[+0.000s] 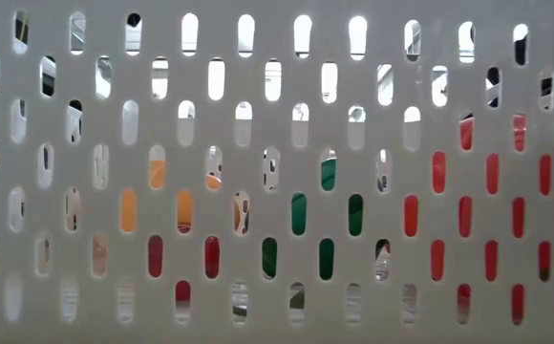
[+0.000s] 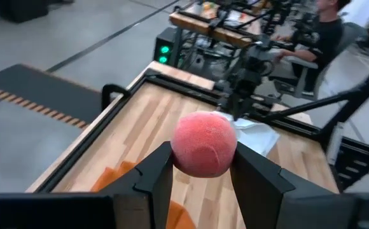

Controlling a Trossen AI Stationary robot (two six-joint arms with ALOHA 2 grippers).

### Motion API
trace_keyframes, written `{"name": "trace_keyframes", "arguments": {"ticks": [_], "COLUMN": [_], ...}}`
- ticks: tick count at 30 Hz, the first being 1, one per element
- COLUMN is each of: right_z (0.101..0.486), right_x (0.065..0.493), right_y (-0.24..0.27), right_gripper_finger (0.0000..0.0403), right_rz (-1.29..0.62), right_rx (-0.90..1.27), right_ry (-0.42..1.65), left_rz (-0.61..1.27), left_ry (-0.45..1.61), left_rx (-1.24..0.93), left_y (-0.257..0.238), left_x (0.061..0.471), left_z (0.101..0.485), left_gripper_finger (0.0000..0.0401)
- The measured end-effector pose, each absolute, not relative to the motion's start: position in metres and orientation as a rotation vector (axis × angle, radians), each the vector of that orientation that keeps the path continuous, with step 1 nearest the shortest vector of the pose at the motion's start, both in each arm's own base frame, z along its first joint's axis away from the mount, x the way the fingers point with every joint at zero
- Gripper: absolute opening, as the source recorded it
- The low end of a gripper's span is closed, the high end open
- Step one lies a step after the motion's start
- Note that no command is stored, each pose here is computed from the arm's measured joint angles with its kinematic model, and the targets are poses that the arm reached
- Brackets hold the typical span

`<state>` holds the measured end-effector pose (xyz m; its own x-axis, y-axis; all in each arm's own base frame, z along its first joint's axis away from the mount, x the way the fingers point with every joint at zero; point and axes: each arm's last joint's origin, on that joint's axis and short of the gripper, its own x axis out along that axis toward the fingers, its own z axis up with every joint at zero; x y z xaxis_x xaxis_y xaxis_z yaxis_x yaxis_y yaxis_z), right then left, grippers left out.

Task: Pick and placing Produce into tupperware
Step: Put the top peach into the white bin

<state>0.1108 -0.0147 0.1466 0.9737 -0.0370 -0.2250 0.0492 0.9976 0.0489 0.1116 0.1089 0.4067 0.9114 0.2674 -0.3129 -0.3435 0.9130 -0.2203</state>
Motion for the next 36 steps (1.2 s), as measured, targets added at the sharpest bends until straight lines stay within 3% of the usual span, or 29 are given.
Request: {"name": "trace_keyframes", "arguments": {"ticks": [23,36], "right_z": [0.147,0.147], "right_x": [0.111,0.111], "right_y": [-0.015,-0.015], "right_gripper_finger": [0.0000,0.0000], "right_rz": [-0.044,-0.043], "right_rx": [0.054,0.054], "right_ry": [0.226,0.226], "left_rz": [-0.015,-0.109], "left_ry": [0.304,0.322], "left_rx": [-0.193,-0.146], "left_y": [0.064,0.040], "left_x": [0.155,0.183], "left_z": [0.411,0.408], "left_gripper_finger": [0.0134,0.0134]}}
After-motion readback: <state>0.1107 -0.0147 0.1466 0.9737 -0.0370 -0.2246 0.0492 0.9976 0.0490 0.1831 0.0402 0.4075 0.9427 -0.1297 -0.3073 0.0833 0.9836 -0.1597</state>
